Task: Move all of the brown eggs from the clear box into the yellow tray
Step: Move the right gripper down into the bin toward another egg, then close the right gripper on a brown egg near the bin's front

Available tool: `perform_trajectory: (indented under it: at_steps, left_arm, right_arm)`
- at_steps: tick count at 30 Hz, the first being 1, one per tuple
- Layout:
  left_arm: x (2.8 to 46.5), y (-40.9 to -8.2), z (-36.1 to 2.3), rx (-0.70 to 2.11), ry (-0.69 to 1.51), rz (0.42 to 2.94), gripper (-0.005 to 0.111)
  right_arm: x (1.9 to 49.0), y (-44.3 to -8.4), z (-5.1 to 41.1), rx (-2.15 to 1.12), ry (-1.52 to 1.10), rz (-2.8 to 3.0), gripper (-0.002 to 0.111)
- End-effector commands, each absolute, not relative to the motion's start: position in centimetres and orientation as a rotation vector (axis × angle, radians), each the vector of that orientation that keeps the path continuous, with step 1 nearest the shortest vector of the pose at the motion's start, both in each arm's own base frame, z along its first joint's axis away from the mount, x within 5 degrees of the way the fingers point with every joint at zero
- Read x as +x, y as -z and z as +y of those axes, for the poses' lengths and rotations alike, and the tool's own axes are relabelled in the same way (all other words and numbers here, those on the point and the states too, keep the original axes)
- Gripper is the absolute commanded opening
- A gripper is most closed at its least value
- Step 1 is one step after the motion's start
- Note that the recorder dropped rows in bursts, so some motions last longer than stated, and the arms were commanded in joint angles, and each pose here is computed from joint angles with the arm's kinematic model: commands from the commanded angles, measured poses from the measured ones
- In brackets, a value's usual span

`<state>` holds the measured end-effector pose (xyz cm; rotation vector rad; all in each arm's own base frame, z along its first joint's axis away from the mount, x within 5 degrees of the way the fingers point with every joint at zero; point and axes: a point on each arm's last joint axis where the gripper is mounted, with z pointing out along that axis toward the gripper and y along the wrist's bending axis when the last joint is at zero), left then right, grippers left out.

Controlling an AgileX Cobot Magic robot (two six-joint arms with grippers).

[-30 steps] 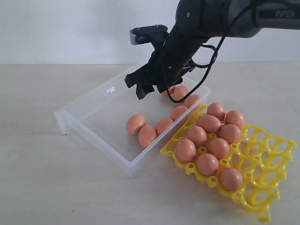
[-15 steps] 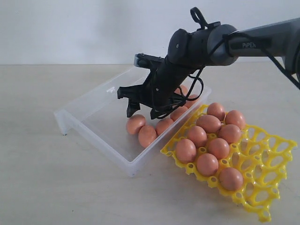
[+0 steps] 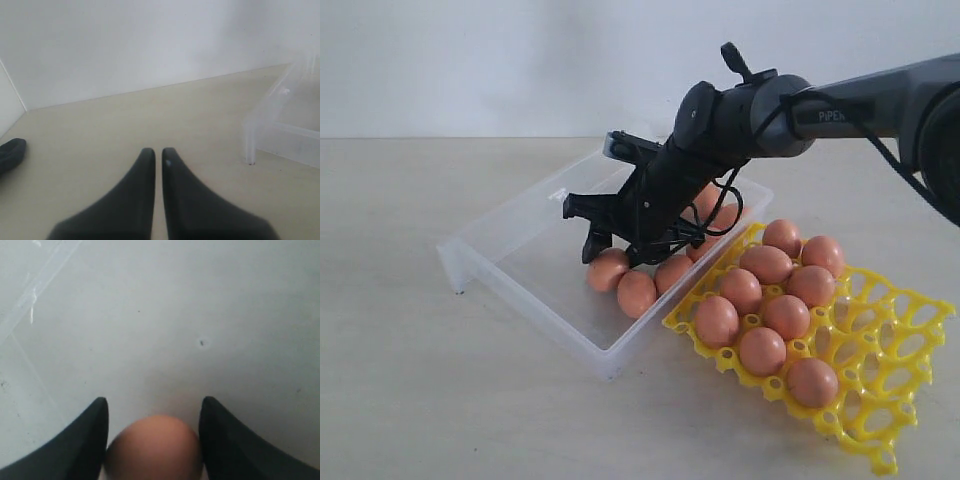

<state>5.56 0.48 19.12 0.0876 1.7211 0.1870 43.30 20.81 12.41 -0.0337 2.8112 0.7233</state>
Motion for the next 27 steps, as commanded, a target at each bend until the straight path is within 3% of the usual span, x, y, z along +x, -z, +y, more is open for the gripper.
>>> perform_trajectory:
  at_steps: [1,3,11,18,21,27]
  left_arm:
    - [5.5,-19.3,0.4,0.088,-0.175,1.709,0.004]
    - [5.5,-19.3,0.4,0.088,-0.175,1.709,0.004]
    - [5.5,-19.3,0.4,0.088,-0.175,1.709,0.004]
    - [5.5,-19.3,0.4,0.088,-0.175,1.709,0.004]
    - [5.5,-19.3,0.4,0.088,-0.175,1.709,0.004]
    - [5.5,-19.3,0.4,0.088,-0.175,1.709,0.004]
  right_arm:
    - [43.0,-10.9,20.9,-0.039,-0.708,2.86,0.013]
    - [43.0,-11.0,21.0,-0.021,-0.73,2.86,0.0]
    - [43.4,-11.5,21.0,-0.072,-0.728,2.795,0.0]
    - [42.2,-15.8,21.1,-0.936,-0.625,2.523,0.001]
    - [41.7,-18.6,21.0,-1.117,-0.583,2.381,0.013]
    - [40.6,-21.0,22.0,-1.329,-0.456,2.217,0.068]
